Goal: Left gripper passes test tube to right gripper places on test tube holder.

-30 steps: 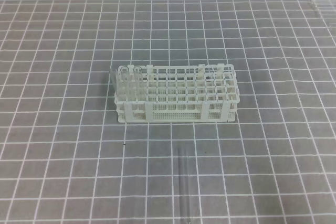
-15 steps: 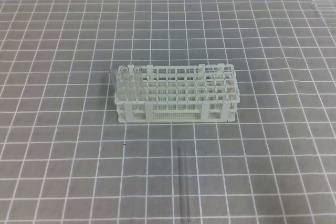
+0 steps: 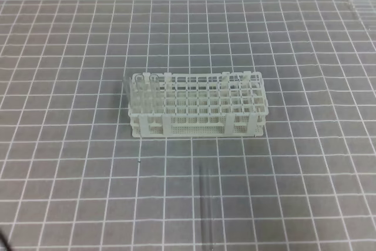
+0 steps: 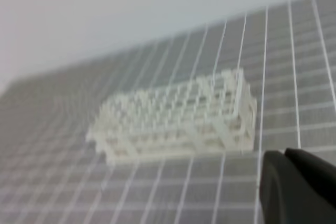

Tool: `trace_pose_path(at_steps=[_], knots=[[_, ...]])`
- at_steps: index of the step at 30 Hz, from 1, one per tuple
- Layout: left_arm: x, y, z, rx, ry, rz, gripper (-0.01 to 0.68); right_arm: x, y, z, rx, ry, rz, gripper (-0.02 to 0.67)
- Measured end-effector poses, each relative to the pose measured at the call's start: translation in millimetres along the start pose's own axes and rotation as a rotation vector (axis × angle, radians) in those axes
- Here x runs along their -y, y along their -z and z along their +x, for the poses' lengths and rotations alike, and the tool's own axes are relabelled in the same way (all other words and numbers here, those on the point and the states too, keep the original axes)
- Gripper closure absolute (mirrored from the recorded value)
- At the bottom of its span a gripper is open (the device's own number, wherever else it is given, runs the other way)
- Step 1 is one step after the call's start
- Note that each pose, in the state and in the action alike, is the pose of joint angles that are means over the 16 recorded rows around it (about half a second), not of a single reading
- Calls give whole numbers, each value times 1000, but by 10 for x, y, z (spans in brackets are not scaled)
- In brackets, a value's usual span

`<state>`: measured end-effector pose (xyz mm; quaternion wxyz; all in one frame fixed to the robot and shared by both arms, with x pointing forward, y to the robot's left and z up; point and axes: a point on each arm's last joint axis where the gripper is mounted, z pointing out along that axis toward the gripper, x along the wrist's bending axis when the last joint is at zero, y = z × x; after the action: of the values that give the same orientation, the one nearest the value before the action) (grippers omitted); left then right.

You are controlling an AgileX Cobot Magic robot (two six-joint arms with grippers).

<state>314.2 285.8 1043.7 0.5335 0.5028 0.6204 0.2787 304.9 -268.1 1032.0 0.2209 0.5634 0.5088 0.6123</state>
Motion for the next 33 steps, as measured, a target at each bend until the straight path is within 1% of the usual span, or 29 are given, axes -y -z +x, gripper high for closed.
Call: trace_pose_path(at_steps=[4, 7, 10, 13, 19, 24, 26, 33], knots=[[-169, -151, -108, -28, -25, 186, 675, -141, -132, 89, 10, 31, 135, 662], [-255, -296, -190, -22, -48, 322, 675, -215, -245, 127, 23, 55, 239, 662], [-296, -468, -276, 15, -65, 452, 675, -249, -361, 134, 40, 75, 336, 662], [-299, -632, -357, 66, -71, 549, 674, -252, -463, 121, 57, 88, 420, 662], [-185, -967, -561, 158, -56, 706, 674, -210, -591, 79, 84, 100, 542, 662], [-15, -1222, -825, 200, -69, 835, 674, -169, -636, 50, 96, 101, 595, 662], [64, -1301, -961, 209, -88, 886, 674, -159, -642, 46, 97, 101, 606, 662], [355, -1529, -1592, 229, -225, 1058, 674, -145, -638, 50, 93, 91, 624, 662]])
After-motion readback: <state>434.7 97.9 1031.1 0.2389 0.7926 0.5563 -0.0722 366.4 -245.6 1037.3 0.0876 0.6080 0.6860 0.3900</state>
